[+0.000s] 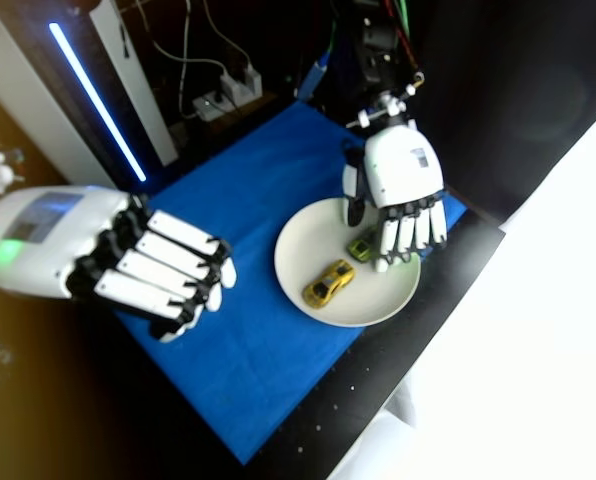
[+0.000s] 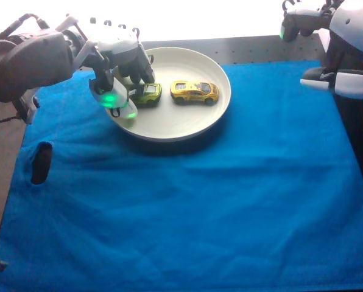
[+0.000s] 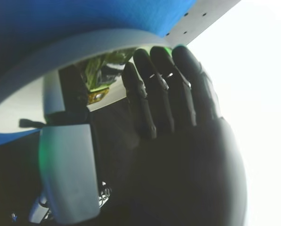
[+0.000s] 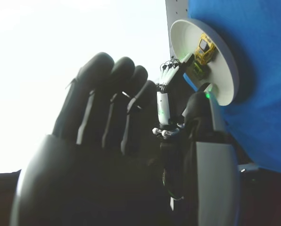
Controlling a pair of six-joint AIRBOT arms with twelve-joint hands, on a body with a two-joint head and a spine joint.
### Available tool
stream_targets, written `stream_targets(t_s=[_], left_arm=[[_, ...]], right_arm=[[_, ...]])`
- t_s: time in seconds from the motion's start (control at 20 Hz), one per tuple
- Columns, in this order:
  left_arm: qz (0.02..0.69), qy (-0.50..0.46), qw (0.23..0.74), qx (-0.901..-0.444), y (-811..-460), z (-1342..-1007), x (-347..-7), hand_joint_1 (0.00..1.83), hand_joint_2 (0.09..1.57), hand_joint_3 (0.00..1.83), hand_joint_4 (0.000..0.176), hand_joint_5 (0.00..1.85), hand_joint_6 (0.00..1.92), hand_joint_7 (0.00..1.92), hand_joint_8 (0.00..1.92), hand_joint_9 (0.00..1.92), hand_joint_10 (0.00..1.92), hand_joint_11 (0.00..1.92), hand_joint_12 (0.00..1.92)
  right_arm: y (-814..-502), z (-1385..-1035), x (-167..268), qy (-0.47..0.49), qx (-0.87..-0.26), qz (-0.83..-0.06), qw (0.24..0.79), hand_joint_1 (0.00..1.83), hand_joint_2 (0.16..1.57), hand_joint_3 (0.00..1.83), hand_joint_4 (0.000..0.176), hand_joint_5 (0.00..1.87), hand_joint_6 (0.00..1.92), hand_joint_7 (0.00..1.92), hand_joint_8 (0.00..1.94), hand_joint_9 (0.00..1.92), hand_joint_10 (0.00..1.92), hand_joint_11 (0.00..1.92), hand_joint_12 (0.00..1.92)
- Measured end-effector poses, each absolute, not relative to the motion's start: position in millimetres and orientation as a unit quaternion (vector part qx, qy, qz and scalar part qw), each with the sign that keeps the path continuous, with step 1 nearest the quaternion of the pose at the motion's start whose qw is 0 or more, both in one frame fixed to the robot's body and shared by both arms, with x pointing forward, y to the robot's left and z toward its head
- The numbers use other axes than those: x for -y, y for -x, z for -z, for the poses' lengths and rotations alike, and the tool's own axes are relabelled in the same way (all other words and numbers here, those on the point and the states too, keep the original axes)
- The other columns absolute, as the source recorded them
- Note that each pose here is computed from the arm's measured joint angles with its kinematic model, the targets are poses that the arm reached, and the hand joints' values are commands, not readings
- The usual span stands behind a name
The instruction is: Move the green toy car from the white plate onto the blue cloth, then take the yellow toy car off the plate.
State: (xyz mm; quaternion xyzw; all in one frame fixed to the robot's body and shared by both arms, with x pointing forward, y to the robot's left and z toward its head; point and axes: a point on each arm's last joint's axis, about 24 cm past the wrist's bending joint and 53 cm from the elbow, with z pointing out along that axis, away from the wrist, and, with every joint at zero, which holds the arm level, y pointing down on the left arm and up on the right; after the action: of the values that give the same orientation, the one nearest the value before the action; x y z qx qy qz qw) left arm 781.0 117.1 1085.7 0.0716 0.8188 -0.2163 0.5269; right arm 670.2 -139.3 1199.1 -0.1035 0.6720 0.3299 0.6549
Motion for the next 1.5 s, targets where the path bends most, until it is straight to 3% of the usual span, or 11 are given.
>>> stream_targets(t_s=[0.25,0.3,0.35,0.4,0.65,0.7,0.9,1.05,1.15,1.4,1.5], left_arm=[[0.218,-0.065,0.528,-0.818,-783,-1085,-118,1.16,1.04,0.01,0.000,0.87,0.15,0.58,0.94,0.49,1.36,0.39,1.79],[0.218,-0.064,0.528,-0.818,-783,-1086,-118,1.17,1.18,0.01,0.000,0.80,0.96,0.74,1.34,0.57,1.48,0.50,1.86],[0.218,-0.064,0.529,-0.818,-783,-1086,-119,1.17,1.22,0.00,0.000,0.76,1.15,0.75,1.46,0.59,1.53,0.53,1.90],[0.219,-0.062,0.529,-0.817,-783,-1086,-119,1.16,1.24,0.00,0.000,0.76,1.22,0.74,1.50,0.61,1.60,0.57,1.92],[0.221,-0.062,0.529,-0.817,-782,-1086,-118,1.18,1.24,0.00,0.000,0.83,1.12,0.70,1.58,0.61,1.66,0.50,1.92],[0.221,-0.061,0.529,-0.817,-782,-1087,-118,1.20,1.23,0.00,0.000,0.84,1.05,0.71,1.62,0.58,1.76,0.52,1.92],[0.226,-0.059,0.531,-0.815,-779,-1092,-118,1.20,1.23,0.00,0.000,0.88,1.01,0.69,1.63,0.51,1.65,0.37,1.92],[0.231,-0.056,0.543,-0.805,-776,-1104,-121,1.18,1.23,0.00,0.000,0.87,1.09,0.68,1.57,0.47,1.60,0.26,1.91],[0.234,-0.056,0.548,-0.801,-775,-1111,-122,1.17,1.23,0.00,0.000,0.87,1.11,0.69,1.56,0.48,1.59,0.27,1.92],[0.242,-0.067,0.575,-0.779,-764,-1138,-122,1.18,1.24,0.00,0.000,0.78,1.14,0.72,1.61,0.54,1.81,0.51,1.92],[0.241,-0.069,0.576,-0.778,-763,-1139,-123,1.20,1.22,0.00,0.000,0.81,1.08,0.78,1.55,0.62,1.74,0.53,1.92]], right_arm=[[-670,-1199,139,0.103,-0.672,-0.331,0.654,1.01,1.03,0.00,0.000,0.48,0.87,0.52,0.99,0.47,1.40,0.45,1.81],[-670,-1199,139,0.103,-0.672,-0.332,0.654,1.02,1.04,0.00,0.000,0.48,0.89,0.52,1.05,0.48,1.45,0.44,1.85],[-670,-1199,139,0.103,-0.672,-0.332,0.654,1.00,1.04,0.00,0.000,0.48,0.89,0.52,1.08,0.49,1.46,0.47,1.85],[-670,-1199,139,0.103,-0.672,-0.332,0.654,0.99,1.05,0.00,0.000,0.48,0.90,0.51,1.08,0.47,1.46,0.46,1.83],[-669,-1198,135,0.104,-0.672,-0.335,0.652,1.03,1.06,0.01,0.000,0.48,0.92,0.50,1.06,0.51,1.41,0.53,1.79],[-669,-1198,135,0.105,-0.672,-0.335,0.652,1.00,1.06,0.00,0.000,0.49,0.88,0.50,1.05,0.48,1.41,0.45,1.82],[-669,-1198,135,0.105,-0.672,-0.335,0.652,1.00,1.05,0.00,0.000,0.49,0.87,0.49,1.07,0.45,1.46,0.42,1.84],[-669,-1198,135,0.105,-0.672,-0.335,0.652,0.99,1.04,0.00,0.000,0.48,0.86,0.47,1.05,0.41,1.43,0.38,1.81],[-669,-1198,135,0.104,-0.672,-0.335,0.652,1.01,1.04,0.00,0.000,0.48,0.87,0.47,1.06,0.40,1.46,0.38,1.84],[-669,-1197,135,0.105,-0.672,-0.336,0.652,1.04,1.02,0.00,0.000,0.48,0.86,0.46,1.15,0.40,1.49,0.37,1.85],[-669,-1197,135,0.104,-0.672,-0.336,0.652,1.06,1.03,0.00,0.000,0.47,0.89,0.44,1.18,0.41,1.50,0.42,1.83]])
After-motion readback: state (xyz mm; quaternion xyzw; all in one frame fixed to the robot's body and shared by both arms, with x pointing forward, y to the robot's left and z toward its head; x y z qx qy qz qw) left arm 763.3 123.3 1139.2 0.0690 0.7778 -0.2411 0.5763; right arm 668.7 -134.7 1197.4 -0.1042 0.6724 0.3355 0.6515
